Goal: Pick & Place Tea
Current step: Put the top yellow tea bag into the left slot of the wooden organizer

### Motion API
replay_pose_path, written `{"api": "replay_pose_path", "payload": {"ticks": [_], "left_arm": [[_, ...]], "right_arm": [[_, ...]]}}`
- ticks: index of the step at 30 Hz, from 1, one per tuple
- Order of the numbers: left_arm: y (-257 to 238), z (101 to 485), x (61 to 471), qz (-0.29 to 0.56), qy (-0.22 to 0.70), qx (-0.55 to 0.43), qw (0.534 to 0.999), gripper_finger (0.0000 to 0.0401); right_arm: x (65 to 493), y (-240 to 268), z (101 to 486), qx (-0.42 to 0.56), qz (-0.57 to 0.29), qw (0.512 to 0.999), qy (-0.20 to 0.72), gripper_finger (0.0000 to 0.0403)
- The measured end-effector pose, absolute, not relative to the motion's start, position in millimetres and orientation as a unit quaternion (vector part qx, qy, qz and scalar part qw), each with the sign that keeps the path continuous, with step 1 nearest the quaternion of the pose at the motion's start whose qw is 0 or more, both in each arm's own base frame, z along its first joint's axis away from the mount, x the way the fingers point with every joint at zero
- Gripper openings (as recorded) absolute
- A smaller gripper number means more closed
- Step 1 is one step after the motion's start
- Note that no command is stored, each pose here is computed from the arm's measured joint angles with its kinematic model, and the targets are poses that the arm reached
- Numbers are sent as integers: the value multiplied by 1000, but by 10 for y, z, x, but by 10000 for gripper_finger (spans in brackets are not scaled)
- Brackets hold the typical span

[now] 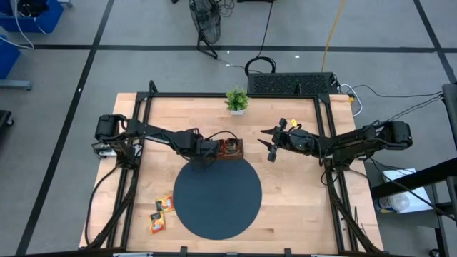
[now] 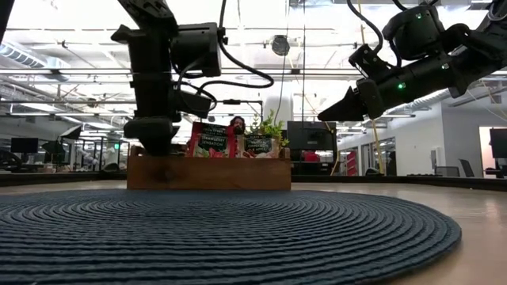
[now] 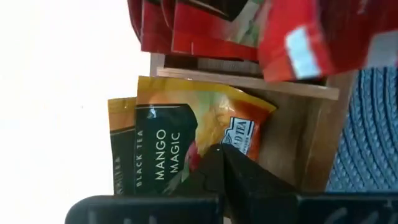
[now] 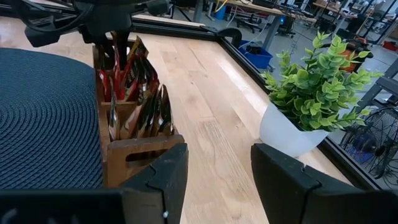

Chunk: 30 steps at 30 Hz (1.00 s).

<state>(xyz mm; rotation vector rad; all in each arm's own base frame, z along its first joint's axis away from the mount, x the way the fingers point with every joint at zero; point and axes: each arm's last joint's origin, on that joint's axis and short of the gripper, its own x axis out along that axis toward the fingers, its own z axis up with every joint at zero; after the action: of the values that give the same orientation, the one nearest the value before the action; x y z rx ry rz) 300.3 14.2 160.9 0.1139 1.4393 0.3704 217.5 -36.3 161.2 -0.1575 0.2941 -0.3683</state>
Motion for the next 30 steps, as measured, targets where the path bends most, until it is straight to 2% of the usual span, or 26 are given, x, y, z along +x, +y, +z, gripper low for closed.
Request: {"api": "replay_pose_path", "payload": {"ticks": [6,14,18,21,24,30], "left_arm": [[135,1614,2976,194,658,59,725,8],[-45,1881,3071,188,625,86,753,3],[-193,2046,3108,168,631,35,757,16],[-375,2082,3051,124,664,-72,734,36],[-614,2066,2931,107,707,-141,685,64],[-1123,2073,2691,189,730,-226,617,152]], "right_arm": [[2175,-363,1612,-78,-182,969,146,160],[2175,-363,1612,-78,-183,969,145,160],[2175,-363,1612,-78,-183,969,146,160],[2175,-363,1612,-78,-183,969,146,160],[2175,-363,1609,-78,-182,969,147,160],[2173,-362,1601,-78,-181,969,151,160]]}}
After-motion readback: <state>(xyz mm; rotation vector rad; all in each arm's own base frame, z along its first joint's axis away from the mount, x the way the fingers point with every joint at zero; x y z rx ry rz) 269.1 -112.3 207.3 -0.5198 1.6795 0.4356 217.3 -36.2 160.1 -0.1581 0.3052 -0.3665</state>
